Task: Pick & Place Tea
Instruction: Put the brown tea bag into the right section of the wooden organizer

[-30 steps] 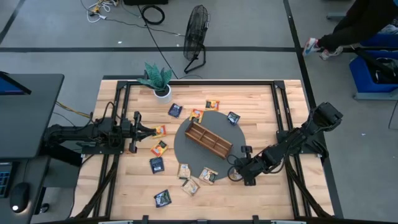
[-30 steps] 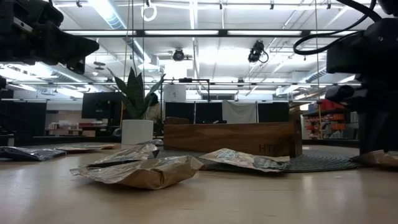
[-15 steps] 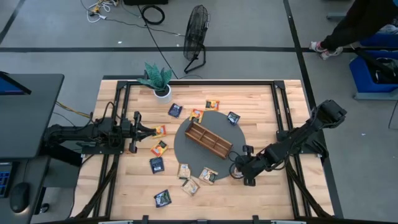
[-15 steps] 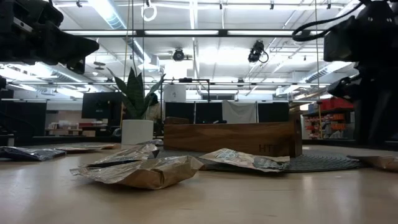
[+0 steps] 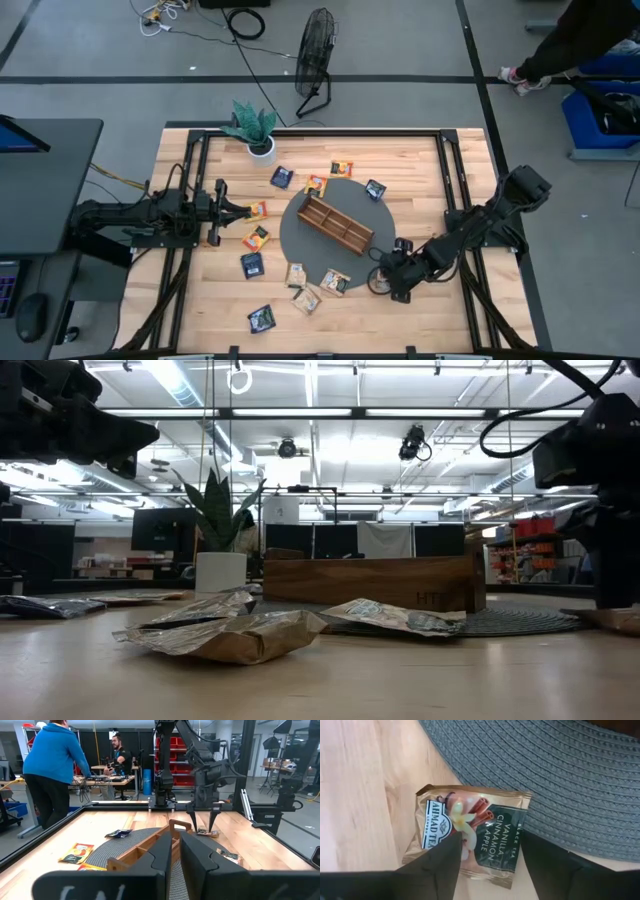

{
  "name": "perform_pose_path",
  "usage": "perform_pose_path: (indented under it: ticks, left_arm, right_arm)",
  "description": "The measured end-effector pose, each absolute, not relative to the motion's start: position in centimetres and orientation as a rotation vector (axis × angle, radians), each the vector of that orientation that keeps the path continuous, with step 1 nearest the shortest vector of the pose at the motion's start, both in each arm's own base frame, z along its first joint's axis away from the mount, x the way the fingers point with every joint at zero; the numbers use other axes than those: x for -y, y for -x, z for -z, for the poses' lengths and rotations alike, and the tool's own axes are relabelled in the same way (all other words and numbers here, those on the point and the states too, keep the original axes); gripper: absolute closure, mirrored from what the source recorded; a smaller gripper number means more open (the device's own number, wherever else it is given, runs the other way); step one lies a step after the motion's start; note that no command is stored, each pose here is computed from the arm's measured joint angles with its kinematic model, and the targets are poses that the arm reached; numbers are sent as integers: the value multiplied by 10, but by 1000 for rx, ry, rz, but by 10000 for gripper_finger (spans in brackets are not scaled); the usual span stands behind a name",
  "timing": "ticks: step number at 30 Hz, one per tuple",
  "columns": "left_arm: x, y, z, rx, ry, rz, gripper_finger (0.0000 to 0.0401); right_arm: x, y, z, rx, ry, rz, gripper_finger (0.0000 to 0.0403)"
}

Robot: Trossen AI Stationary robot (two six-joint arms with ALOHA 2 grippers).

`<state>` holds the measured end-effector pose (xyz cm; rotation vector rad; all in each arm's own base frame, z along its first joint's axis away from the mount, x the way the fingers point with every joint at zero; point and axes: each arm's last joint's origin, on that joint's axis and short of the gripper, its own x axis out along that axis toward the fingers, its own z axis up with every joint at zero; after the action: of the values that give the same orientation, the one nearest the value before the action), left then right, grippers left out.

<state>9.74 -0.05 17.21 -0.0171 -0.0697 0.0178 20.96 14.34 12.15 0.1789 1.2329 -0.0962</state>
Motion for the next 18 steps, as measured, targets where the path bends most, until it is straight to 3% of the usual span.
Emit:
perform_pose_path:
  ticks: [8, 18]
  left_arm:
    - [0, -97, -172, 69, 17, -18, 360]
    - [0, -97, -172, 67, 21, -18, 360]
  right_arm:
    - [-143, -208, -123, -1233, -173, 91, 237]
    - [-141, -206, -128, -1215, -166, 95, 328]
